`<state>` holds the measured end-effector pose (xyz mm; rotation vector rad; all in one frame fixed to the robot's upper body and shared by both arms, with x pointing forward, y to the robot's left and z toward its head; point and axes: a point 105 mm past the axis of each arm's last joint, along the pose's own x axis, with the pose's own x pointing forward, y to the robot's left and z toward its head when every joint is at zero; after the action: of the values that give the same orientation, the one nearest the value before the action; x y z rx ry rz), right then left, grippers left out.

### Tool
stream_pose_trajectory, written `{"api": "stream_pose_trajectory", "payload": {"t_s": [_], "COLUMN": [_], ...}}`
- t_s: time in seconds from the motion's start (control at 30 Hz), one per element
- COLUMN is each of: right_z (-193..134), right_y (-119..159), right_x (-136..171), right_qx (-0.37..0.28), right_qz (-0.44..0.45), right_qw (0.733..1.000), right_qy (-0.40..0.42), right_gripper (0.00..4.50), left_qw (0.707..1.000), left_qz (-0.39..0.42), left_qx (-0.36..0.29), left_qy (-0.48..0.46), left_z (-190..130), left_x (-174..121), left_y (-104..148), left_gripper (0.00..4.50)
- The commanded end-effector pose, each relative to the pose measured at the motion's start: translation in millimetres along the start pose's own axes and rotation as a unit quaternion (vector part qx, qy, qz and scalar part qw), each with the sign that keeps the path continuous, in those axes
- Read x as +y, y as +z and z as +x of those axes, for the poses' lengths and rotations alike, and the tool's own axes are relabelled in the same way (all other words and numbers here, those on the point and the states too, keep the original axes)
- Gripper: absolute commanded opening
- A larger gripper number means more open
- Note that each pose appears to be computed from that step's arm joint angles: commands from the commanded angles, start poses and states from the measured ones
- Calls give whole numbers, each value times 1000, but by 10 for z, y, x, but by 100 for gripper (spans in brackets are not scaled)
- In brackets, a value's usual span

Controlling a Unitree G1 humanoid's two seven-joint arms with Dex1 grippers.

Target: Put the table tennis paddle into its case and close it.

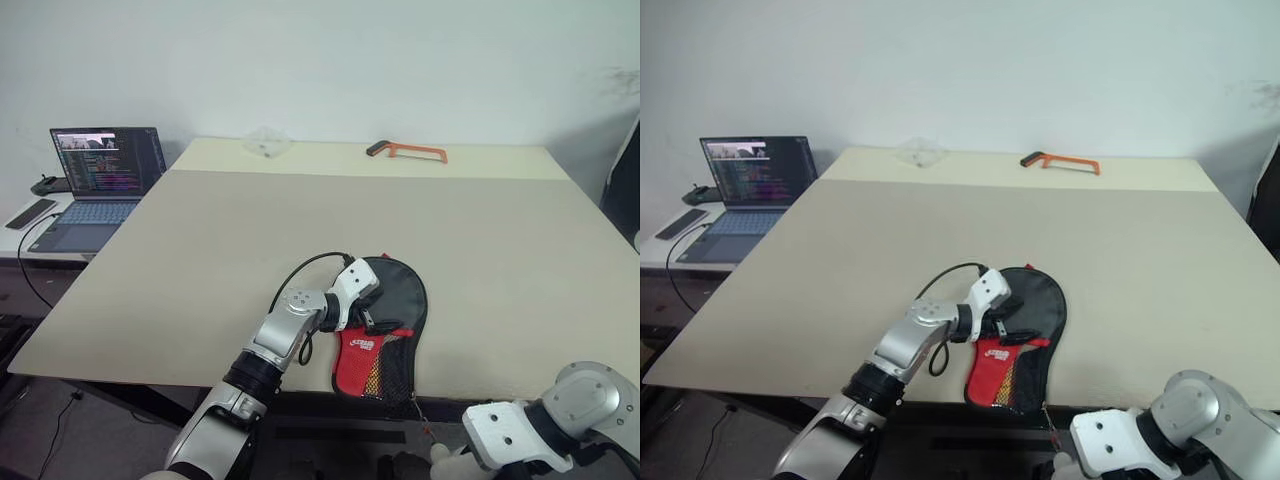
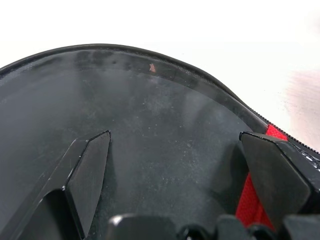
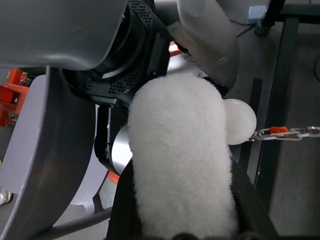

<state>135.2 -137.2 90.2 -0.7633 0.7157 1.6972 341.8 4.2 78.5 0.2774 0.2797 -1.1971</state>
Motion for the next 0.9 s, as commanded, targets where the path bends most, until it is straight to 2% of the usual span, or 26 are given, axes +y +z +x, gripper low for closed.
{"api": "stream_pose_trajectory", "payload": {"t_s": [0.03,0.4,0.53,0.67,0.73,0.77,0.9], "right_z": [15,-29,-390,-562,-589,-576,-505], "right_y": [54,-4,-86,-60,-68,-87,-178], "right_x": [116,92,-463,-720,-825,-852,-932], "right_qx": [-9,-2,15,9,9,11,11], "right_qz": [-15,-16,1,2,0,3,15], "right_qw": [999,999,996,990,988,988,987], "right_qy": [47,44,-88,-138,-155,-156,-158], "right_gripper": [52,52,52,52,123,143,287], "left_qw": [999,999,999,998,997,996,990], "left_qz": [-22,-25,-38,-32,-33,-34,-42], "left_qx": [42,43,-10,-29,-49,-61,-105], "left_qy": [-4,1,-22,-48,-56,-60,-90], "left_z": [5,-14,-60,-128,-176,-205,-413], "left_x": [-29,-19,-79,-138,-142,-141,-147], "left_y": [-230,-255,-105,-38,37,87,309], "left_gripper": [450,450,450,450,450,450,450]}}
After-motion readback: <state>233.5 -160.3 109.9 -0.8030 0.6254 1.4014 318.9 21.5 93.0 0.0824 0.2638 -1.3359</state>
